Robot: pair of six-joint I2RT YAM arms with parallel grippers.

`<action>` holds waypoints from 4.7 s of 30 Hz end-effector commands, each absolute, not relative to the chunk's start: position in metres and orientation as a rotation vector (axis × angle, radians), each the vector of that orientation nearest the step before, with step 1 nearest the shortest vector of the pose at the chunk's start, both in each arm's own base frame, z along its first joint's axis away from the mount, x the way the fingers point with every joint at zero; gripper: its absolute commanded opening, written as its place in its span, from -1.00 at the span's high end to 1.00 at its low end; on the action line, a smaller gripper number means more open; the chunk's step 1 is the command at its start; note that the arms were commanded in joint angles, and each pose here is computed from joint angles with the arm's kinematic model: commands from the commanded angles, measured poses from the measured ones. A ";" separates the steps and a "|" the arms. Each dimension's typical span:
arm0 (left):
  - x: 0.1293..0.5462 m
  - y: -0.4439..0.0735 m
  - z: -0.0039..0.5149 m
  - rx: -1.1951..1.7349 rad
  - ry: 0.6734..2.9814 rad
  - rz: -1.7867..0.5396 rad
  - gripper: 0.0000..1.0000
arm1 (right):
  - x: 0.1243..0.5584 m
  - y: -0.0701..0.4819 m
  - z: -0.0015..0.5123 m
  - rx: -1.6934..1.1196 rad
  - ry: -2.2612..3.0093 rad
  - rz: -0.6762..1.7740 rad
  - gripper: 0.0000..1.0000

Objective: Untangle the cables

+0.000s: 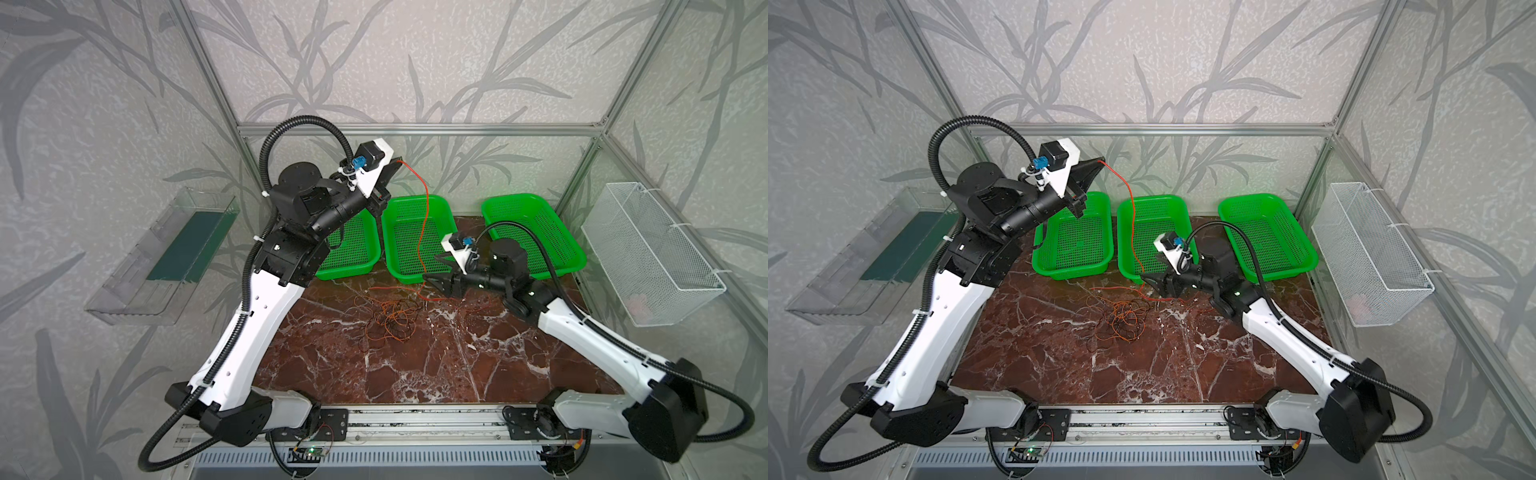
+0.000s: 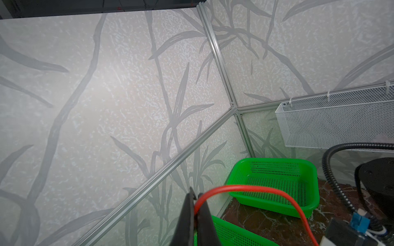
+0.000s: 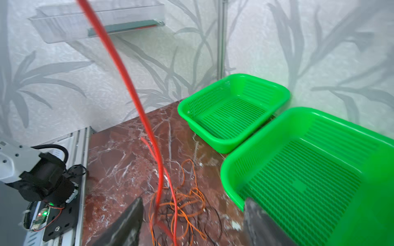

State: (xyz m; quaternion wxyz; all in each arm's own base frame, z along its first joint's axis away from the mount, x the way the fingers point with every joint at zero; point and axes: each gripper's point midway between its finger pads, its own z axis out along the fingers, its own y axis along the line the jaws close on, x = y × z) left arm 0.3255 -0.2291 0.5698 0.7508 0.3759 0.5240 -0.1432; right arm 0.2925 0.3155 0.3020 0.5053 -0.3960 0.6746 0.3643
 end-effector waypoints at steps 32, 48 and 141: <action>0.236 -0.260 0.313 1.280 1.379 -0.448 -0.80 | 0.296 0.310 0.342 -0.855 1.631 1.012 1.00; 0.279 -0.302 0.225 1.388 1.520 -0.332 1.00 | 0.301 0.308 0.375 -0.891 1.598 0.961 1.00; 0.442 -0.228 0.526 0.685 1.282 -0.012 1.00 | 0.468 0.224 0.146 -0.904 2.713 0.140 -0.78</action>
